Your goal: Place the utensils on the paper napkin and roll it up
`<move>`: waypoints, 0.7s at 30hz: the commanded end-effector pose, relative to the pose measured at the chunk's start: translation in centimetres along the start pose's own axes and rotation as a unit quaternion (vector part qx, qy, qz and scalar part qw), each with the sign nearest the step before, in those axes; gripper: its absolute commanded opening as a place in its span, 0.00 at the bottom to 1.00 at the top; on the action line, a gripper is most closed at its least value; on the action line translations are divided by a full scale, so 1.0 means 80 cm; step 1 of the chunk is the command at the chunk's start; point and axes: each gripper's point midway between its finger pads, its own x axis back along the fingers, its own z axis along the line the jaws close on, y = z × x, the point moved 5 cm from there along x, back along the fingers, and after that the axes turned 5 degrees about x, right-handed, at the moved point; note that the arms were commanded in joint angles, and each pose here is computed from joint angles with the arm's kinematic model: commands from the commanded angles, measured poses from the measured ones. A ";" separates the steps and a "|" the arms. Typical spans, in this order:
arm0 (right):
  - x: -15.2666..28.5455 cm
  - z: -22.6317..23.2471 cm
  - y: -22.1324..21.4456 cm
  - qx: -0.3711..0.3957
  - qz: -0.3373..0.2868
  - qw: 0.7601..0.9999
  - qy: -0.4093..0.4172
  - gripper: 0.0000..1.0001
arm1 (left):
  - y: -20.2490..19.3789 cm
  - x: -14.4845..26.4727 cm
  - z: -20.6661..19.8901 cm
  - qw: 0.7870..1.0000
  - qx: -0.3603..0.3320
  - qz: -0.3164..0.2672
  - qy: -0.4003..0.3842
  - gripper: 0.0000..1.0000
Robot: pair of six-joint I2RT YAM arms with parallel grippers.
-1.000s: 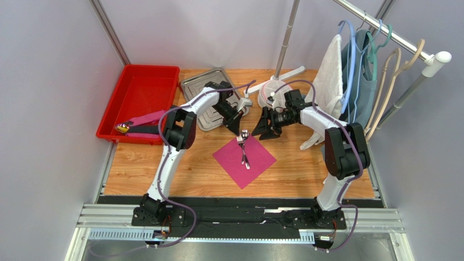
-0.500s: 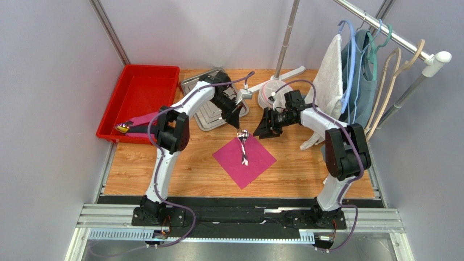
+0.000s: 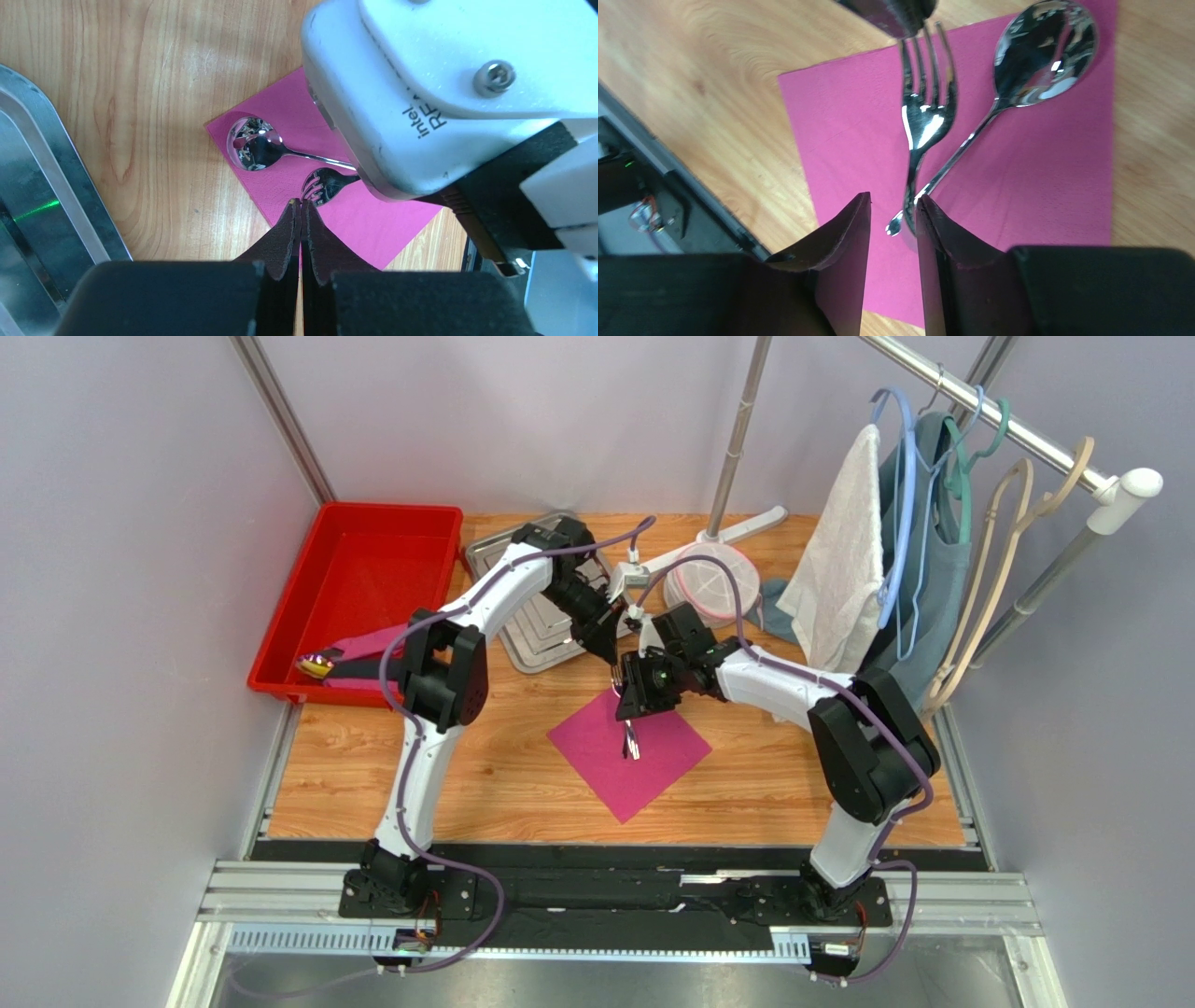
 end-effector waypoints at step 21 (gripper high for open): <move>-0.012 0.001 0.039 -0.002 -0.044 0.998 -0.050 0.08 | 0.018 0.006 -0.007 1.000 -0.015 -0.020 -0.008 0.00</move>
